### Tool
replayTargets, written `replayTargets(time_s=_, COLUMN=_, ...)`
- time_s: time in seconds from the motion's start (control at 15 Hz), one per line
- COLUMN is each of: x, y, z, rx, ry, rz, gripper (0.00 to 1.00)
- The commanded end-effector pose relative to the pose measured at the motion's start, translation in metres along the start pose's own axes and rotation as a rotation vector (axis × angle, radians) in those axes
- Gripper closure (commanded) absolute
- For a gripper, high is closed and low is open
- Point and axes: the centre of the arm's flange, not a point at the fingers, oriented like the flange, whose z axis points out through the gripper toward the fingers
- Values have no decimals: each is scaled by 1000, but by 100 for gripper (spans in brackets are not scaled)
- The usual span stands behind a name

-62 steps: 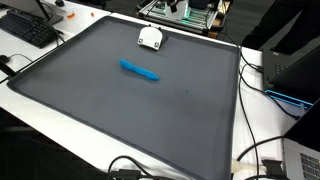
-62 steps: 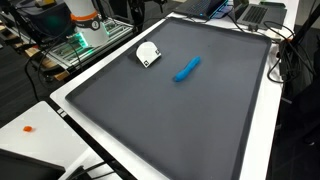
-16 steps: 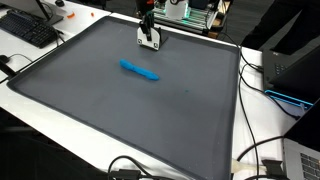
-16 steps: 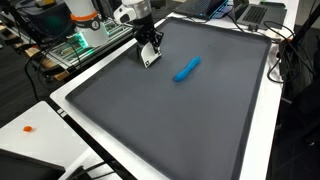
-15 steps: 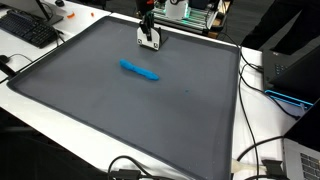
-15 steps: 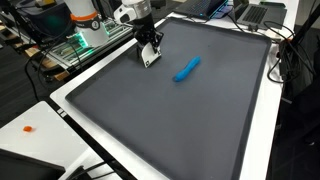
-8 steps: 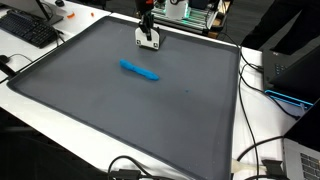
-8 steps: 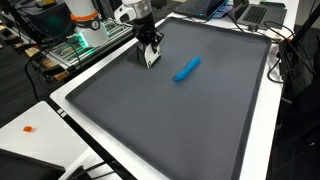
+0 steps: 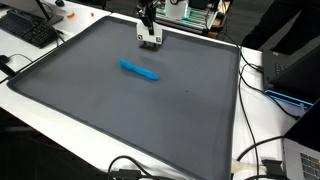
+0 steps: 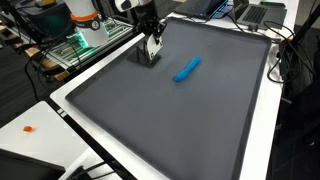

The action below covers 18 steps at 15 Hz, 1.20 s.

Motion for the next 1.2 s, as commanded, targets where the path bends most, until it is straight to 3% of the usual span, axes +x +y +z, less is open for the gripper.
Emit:
replayTargets(time_s=0.0, x=-27, y=-16, z=-42, rx=-37, ry=-72, rz=-130, gripper=99)
replayTargets(time_s=0.53, x=-74, y=-85, z=-84, rx=-180, ry=-131, rz=-534, gripper=99)
replayTargets(time_s=1.13, x=-101, y=-158, z=-70, rx=-345, ry=-119, rz=-965, gripper=99)
